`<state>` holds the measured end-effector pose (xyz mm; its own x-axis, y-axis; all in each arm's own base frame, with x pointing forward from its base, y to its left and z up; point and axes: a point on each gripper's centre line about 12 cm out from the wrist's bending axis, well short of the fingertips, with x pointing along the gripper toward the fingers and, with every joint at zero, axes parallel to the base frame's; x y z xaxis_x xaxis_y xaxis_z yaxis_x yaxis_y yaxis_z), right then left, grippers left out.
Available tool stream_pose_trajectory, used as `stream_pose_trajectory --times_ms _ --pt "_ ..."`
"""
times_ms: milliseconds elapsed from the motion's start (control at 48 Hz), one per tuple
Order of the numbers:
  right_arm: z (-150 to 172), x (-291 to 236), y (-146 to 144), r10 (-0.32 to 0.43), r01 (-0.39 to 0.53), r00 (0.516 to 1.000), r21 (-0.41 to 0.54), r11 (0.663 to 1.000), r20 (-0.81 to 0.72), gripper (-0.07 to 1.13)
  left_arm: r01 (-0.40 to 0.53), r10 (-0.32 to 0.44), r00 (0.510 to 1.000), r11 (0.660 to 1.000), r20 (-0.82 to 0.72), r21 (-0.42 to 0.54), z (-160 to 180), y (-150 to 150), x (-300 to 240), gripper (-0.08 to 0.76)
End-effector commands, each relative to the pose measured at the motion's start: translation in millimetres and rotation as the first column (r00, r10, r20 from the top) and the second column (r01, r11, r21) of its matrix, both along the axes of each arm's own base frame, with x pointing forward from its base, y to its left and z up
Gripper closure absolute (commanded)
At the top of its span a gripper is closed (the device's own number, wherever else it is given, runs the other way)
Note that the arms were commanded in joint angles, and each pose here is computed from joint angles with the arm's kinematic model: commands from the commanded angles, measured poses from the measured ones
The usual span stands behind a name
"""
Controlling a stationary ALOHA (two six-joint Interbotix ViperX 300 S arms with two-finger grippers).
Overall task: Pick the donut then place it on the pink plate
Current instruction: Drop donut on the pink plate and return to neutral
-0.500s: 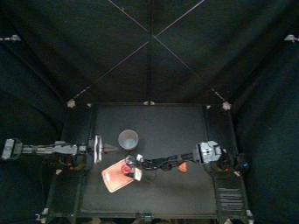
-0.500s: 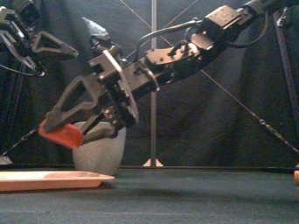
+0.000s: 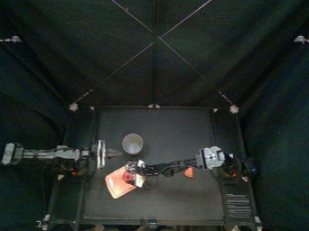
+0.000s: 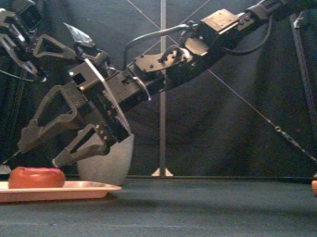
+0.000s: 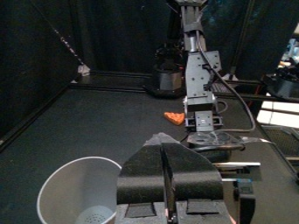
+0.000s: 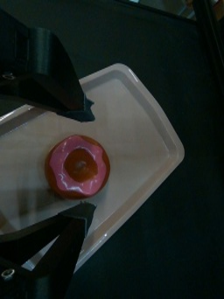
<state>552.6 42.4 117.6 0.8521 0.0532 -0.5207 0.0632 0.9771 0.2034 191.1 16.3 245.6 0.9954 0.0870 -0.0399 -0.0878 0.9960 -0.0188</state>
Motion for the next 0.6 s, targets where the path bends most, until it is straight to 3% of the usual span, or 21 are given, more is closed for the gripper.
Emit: stream_pose_trajectory --times_ms 21,250,604 --pt "41.6 -2.8 -3.6 0.001 0.000 0.997 -0.006 1.000 0.076 0.00 -0.004 0.004 1.000 1.000 0.012 -0.002 4.1 0.8 1.6 0.658" --pt "56.8 -34.3 -9.5 -0.005 0.006 0.997 -0.014 1.000 0.074 0.00 -0.006 0.006 1.000 1.000 0.004 -0.011 0.4 1.0 0.7 0.658" --pt "88.8 -114.6 -48.3 -0.098 0.107 0.971 -0.031 0.994 0.217 0.00 0.000 0.000 1.000 1.000 0.001 -0.010 -0.3 -0.2 0.6 0.658"
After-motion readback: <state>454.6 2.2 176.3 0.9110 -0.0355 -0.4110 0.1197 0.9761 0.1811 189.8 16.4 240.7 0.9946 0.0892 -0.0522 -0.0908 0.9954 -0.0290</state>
